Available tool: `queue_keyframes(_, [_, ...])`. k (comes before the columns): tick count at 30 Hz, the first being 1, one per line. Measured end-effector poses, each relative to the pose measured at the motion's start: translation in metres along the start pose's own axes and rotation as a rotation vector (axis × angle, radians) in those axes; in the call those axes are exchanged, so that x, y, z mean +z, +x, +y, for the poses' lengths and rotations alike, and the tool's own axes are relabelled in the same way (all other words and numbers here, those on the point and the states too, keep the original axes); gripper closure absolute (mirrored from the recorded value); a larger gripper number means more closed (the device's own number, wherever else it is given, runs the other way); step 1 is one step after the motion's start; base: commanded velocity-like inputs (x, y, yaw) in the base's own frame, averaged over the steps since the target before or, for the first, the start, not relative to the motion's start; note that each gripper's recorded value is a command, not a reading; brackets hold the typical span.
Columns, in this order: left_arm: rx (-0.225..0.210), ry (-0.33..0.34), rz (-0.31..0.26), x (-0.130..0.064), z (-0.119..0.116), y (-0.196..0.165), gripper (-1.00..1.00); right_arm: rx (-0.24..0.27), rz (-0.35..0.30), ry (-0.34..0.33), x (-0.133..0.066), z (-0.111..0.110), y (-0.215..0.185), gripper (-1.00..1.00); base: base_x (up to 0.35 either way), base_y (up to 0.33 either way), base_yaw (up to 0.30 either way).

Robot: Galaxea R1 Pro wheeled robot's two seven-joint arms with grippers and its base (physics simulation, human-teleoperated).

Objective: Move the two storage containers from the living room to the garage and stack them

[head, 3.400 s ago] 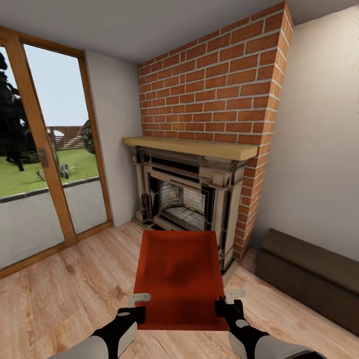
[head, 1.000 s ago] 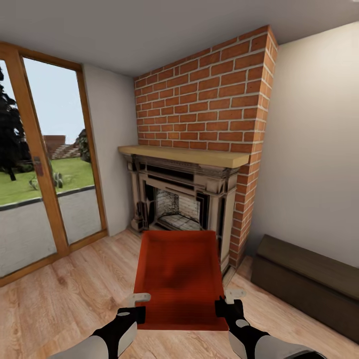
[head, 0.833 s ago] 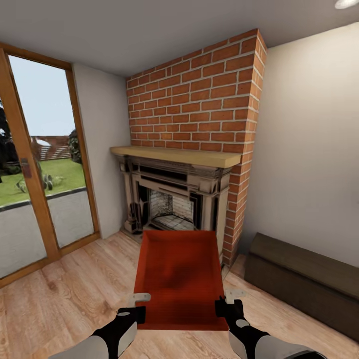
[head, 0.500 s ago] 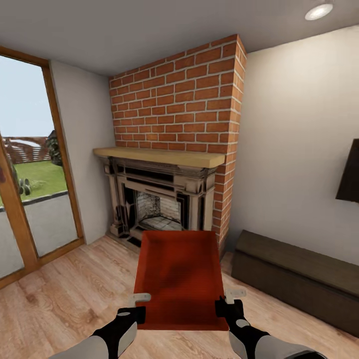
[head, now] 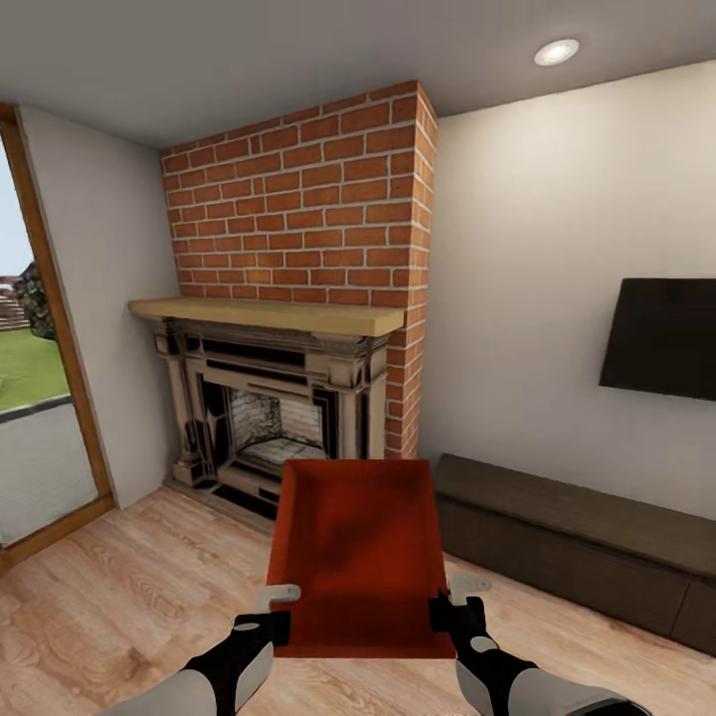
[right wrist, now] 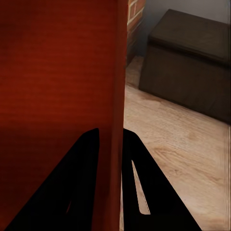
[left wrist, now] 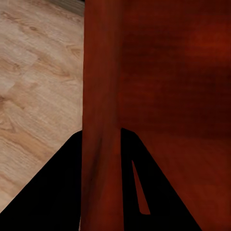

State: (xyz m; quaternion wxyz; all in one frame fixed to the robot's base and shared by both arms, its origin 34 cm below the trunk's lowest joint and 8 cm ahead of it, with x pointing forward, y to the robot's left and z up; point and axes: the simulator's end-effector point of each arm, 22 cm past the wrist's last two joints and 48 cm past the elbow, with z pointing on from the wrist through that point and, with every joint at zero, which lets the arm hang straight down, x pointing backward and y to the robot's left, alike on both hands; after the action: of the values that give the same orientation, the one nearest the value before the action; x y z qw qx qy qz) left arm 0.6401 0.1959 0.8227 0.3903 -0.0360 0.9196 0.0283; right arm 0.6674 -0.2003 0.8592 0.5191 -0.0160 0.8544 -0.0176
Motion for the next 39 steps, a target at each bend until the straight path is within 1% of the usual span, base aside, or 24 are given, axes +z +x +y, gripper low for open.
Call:
queue_keyframes(3, [-0.007, -0.001, -0.005, -0.0002, 0.0005, -0.0003, 1.00, -0.008, -0.005, 0.001, 0.0001, 0.0007, -0.0024, 1.00, 0.000, 0.000, -0.145])
queue_keyframes(9, [-0.007, -0.001, -0.005, -0.0003, 0.0007, -0.0005, 1.00, -0.009, -0.005, 0.002, 0.0000, 0.0008, -0.0028, 1.00, 0.000, 0.000, -0.039])
queue_keyframes(14, [-0.006, -0.001, -0.006, -0.0005, 0.0006, -0.0008, 1.00, -0.008, -0.006, 0.002, -0.0002, 0.0007, -0.0030, 1.00, 0.000, 0.000, -0.154])
queue_keyframes(24, [-0.007, 0.000, -0.011, -0.0008, 0.0001, -0.0022, 1.00, -0.002, -0.009, 0.000, -0.0004, 0.0003, -0.0037, 1.00, 0.000, 0.000, -0.246])
queue_keyframes(39, [-0.007, 0.001, -0.009, -0.0009, -0.0004, -0.0016, 1.00, -0.004, -0.008, -0.002, -0.0002, -0.0002, -0.0034, 1.00, 0.000, 0.000, -0.280])
